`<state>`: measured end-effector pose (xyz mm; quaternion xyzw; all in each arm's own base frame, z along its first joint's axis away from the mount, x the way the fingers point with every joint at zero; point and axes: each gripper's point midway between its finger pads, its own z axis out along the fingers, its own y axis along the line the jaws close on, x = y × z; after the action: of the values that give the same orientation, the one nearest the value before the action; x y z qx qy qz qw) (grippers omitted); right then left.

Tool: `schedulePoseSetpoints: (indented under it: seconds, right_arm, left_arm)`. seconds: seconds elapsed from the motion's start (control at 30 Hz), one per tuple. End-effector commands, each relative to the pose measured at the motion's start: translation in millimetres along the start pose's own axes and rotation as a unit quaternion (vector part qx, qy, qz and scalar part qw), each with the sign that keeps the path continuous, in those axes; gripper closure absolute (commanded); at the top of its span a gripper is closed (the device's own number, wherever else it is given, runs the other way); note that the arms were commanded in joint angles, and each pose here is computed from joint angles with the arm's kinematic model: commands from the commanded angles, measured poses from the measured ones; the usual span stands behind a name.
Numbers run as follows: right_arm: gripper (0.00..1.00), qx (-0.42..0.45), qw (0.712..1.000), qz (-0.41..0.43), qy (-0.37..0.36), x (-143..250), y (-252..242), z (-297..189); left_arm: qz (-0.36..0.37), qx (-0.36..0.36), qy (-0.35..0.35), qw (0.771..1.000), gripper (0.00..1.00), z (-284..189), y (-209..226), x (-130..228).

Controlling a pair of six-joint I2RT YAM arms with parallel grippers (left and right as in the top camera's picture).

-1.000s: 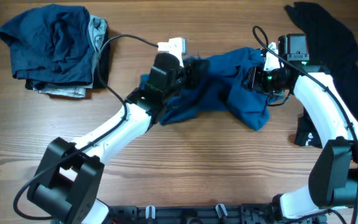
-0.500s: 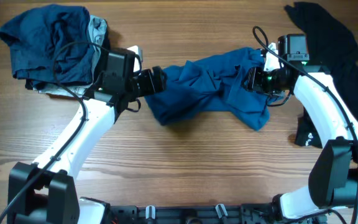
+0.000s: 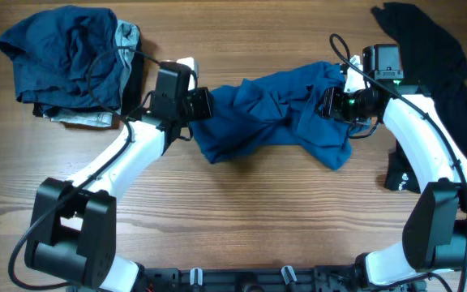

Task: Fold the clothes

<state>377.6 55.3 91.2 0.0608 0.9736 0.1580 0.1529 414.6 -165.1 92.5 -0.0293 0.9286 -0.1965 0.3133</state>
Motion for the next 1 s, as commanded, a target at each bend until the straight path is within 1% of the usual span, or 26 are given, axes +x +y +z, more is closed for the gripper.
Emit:
schedulePoseSetpoints:
  seconds: [0.0, 0.13, 0.17, 0.2, 0.23, 0.3, 0.4, 0.43, 0.47, 0.5, 0.57, 0.63, 0.67, 0.73, 0.77, 0.83, 0.9, 0.93, 0.97]
  right_arm:
    - [0.43, 0.002, 1.000, -0.008, -0.002, -4, 1, 2]
    - [0.45, 0.002, 1.000, -0.002, -0.011, -11, -3, -4]
    - [0.45, 0.004, 1.000, 0.005, -0.022, -15, -7, -13]
    - [0.46, 0.005, 1.000, 0.008, -0.027, -16, -10, -18]
    - [0.45, 0.006, 0.999, 0.013, -0.033, -18, -13, -24]
    - [0.45, 0.009, 0.999, 0.020, -0.037, -19, -20, -29]
    - [0.45, 0.010, 0.999, 0.024, -0.034, -17, -20, -29]
    - [0.45, 0.010, 0.999, 0.024, -0.034, -17, -20, -29]
    - [0.45, 0.010, 0.999, 0.024, -0.034, -17, -20, -29]
    - [0.45, 0.010, 0.999, 0.024, -0.034, -17, -20, -29]
    - [0.45, 0.008, 0.999, 0.025, -0.033, -17, -20, -29]
    - [0.45, 0.006, 0.999, 0.023, -0.036, -19, -19, -29]
    - [0.45, 0.006, 0.999, 0.023, -0.038, -19, -19, -30]
    - [0.45, 0.005, 0.999, 0.020, -0.047, -24, -18, -30]
    - [0.44, 0.018, 0.998, 0.018, -0.058, -29, -23, -31]
    - [0.40, 0.053, 0.995, 0.016, -0.083, -41, -36, -30]
    - [0.36, 0.073, 0.993, 0.014, -0.091, -49, -52, -23]
    - [0.35, 0.087, 0.991, 0.025, -0.094, -53, -67, -20]
    - [0.34, 0.096, 0.990, 0.033, -0.101, -58, -81, -18]
  left_arm:
    - [0.009, 0.007, 0.003, 1.000, 0.96, 2, -9, 4]
    - [0.026, 0.054, -0.037, 0.998, 0.96, 2, -50, -8]
    - [0.042, 0.076, -0.051, 0.995, 0.96, -1, -73, -13]
    - [0.049, 0.088, -0.059, 0.993, 0.96, -3, -85, -15]
    - [0.056, 0.099, -0.066, 0.991, 0.96, -5, -97, -17]
    - [0.070, 0.105, -0.070, 0.990, 0.96, -4, -114, -9]
    - [0.088, 0.085, -0.055, 0.991, 0.96, 23, -121, 17]
    - [0.090, 0.078, -0.060, 0.991, 0.94, 32, -120, 20]
    - [0.089, 0.064, -0.076, 0.991, 0.53, 45, -115, 19]
    - [0.086, 0.042, -0.092, 0.991, 0.00, 58, -106, 16]
    - [0.075, 0.015, -0.090, 0.993, 0.00, 68, -82, 13]
    - [0.059, -0.009, -0.071, 0.996, 0.00, 64, -57, 7]
    - [0.053, -0.009, -0.057, 0.997, 0.00, 59, -52, 5]
    - [0.045, 0.008, -0.028, 0.999, 0.00, 43, -56, -3]
    - [0.044, 0.010, -0.024, 0.999, 0.00, 35, -60, -7]
    - [0.044, 0.009, -0.021, 0.999, 0.00, 11, -68, -18]
    - [0.044, 0.015, -0.028, 0.998, 0.00, -22, -77, -28]
    - [0.045, 0.019, -0.036, 0.998, 0.00, -44, -80, -32]
    - [0.045, 0.020, -0.036, 0.998, 0.00, -54, -81, -33]
